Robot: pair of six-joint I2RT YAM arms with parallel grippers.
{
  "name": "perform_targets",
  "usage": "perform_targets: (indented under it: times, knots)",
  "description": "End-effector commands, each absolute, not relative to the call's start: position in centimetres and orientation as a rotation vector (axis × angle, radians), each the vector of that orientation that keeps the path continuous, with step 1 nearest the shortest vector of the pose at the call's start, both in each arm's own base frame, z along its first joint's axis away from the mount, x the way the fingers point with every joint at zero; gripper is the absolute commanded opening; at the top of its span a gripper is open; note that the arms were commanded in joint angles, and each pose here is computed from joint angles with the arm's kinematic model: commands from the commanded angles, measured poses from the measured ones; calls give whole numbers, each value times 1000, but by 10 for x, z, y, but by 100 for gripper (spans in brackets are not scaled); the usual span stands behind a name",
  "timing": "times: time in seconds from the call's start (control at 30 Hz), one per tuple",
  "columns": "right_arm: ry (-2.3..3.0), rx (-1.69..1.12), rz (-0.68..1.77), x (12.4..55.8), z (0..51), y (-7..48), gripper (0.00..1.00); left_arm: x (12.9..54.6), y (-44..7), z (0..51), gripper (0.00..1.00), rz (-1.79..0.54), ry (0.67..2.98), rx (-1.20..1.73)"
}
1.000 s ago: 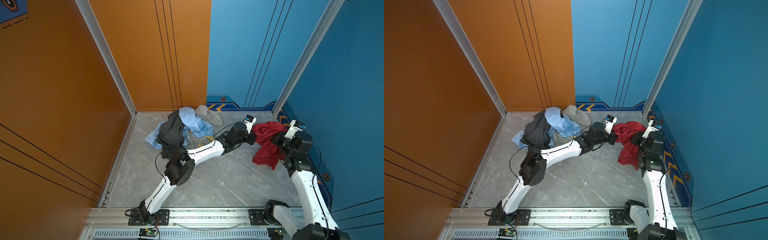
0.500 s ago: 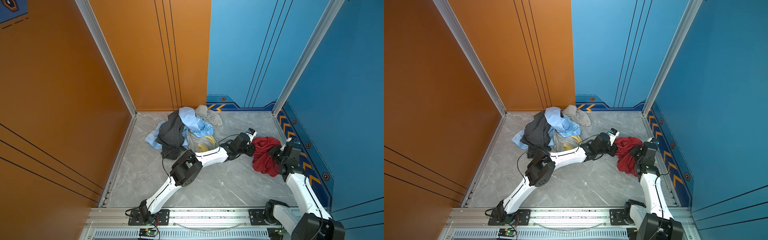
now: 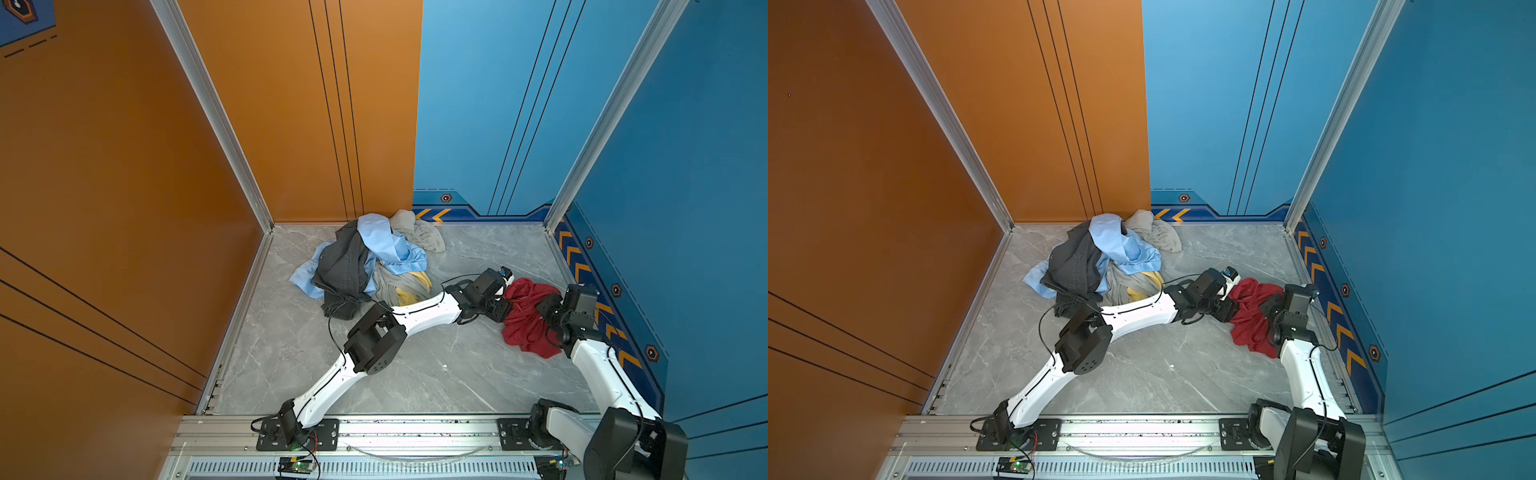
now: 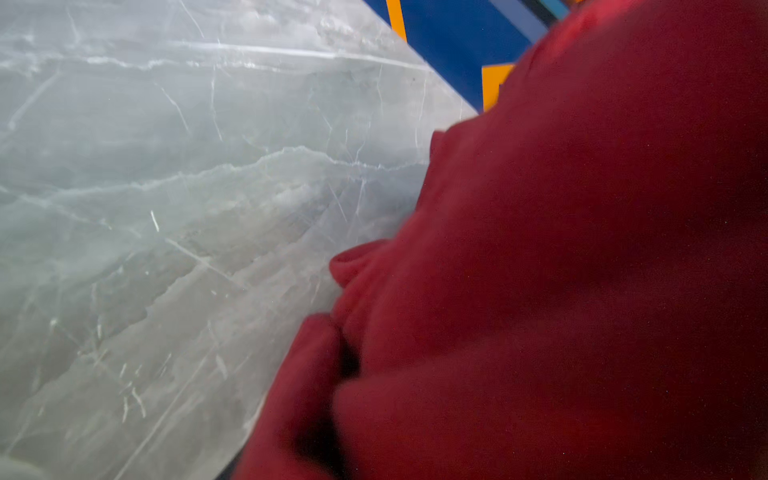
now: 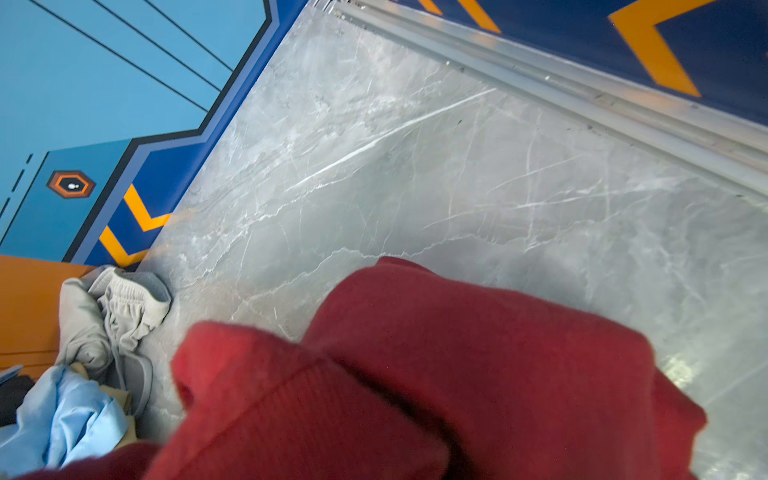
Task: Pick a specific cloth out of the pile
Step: 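Lower the red shirt onto the floor and open both grippers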
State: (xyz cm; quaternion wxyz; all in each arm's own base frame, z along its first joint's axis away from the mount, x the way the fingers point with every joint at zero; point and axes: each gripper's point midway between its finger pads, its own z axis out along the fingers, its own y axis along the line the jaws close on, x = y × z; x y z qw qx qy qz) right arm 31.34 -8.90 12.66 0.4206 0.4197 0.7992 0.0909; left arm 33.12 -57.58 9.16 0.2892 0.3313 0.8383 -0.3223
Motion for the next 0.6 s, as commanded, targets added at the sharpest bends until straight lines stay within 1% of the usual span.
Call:
perform_targets:
  times: [0.0, 0.1, 0.2, 0.23, 0.27, 0.33, 0.57]
  knots:
    - [1811, 1117, 146, 315, 169, -119, 0, 314, -555, 50, 69, -848, 2428, 981]
    - [1770, 1124, 126, 309, 179, -124, 0, 311, -558, 58, 78, -905, 2424, 997]
    - [1742, 1120, 96, 305, 191, -129, 0, 311, -560, 68, 81, -956, 2414, 1000]
    - [1738, 1114, 86, 304, 196, -130, 0, 311, -560, 72, 85, -981, 2409, 1001]
    - [1734, 1108, 72, 303, 200, -132, 0, 309, -561, 79, 91, -1013, 2399, 1010]
    - [1724, 1095, 59, 304, 208, -134, 0, 307, -562, 93, 97, -1045, 2369, 1032]
    - [1676, 1022, 5, 309, 251, -141, 0, 307, -556, 127, 98, -1117, 2292, 1045]
